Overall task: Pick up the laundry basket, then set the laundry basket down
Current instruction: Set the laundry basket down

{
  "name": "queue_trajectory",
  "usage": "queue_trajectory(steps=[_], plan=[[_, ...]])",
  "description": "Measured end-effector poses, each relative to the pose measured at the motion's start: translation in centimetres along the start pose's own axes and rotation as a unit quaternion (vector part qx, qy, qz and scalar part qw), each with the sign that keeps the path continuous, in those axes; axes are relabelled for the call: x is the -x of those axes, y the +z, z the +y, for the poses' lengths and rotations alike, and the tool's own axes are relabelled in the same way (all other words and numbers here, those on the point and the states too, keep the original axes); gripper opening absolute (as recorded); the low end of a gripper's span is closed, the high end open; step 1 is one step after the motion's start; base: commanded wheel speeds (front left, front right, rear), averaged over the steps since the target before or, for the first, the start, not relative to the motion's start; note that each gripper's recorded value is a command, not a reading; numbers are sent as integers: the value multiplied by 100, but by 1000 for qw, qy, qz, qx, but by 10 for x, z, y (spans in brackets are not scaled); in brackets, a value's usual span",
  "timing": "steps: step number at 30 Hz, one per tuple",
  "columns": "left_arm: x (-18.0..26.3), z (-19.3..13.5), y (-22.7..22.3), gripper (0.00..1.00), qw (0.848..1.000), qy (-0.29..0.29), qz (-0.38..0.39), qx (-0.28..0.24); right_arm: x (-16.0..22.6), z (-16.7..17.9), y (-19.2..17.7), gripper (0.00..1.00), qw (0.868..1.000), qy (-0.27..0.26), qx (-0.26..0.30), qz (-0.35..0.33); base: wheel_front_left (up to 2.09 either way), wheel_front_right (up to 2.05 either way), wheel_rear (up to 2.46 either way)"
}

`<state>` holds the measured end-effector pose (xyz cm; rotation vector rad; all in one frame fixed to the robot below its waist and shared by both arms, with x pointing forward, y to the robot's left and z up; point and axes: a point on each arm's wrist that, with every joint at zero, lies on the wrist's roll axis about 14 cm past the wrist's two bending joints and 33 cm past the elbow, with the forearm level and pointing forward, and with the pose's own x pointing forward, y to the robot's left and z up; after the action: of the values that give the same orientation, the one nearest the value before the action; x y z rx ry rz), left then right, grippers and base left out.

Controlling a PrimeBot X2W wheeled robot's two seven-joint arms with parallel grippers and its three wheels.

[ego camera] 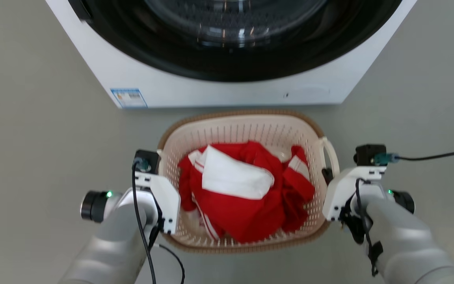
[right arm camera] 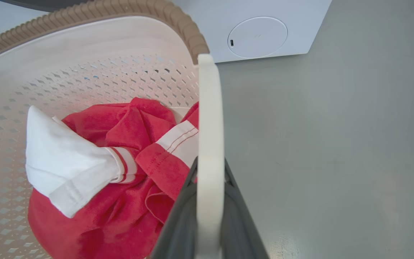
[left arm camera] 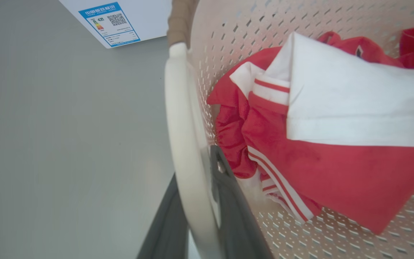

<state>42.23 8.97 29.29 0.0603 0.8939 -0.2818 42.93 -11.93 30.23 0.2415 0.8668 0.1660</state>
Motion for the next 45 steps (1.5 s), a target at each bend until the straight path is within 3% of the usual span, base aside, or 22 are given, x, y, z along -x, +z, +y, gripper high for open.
queue_trajectory(steps=[25,45], plan=[[-105,20,-14,0,1000,2,1,3,-103,-33,-23,0,999,-13,7,29,0,0,0],[-145,35,-23,0,1000,16,-5,14,-146,-45,-40,0,999,-15,15,35,0,0,0]])
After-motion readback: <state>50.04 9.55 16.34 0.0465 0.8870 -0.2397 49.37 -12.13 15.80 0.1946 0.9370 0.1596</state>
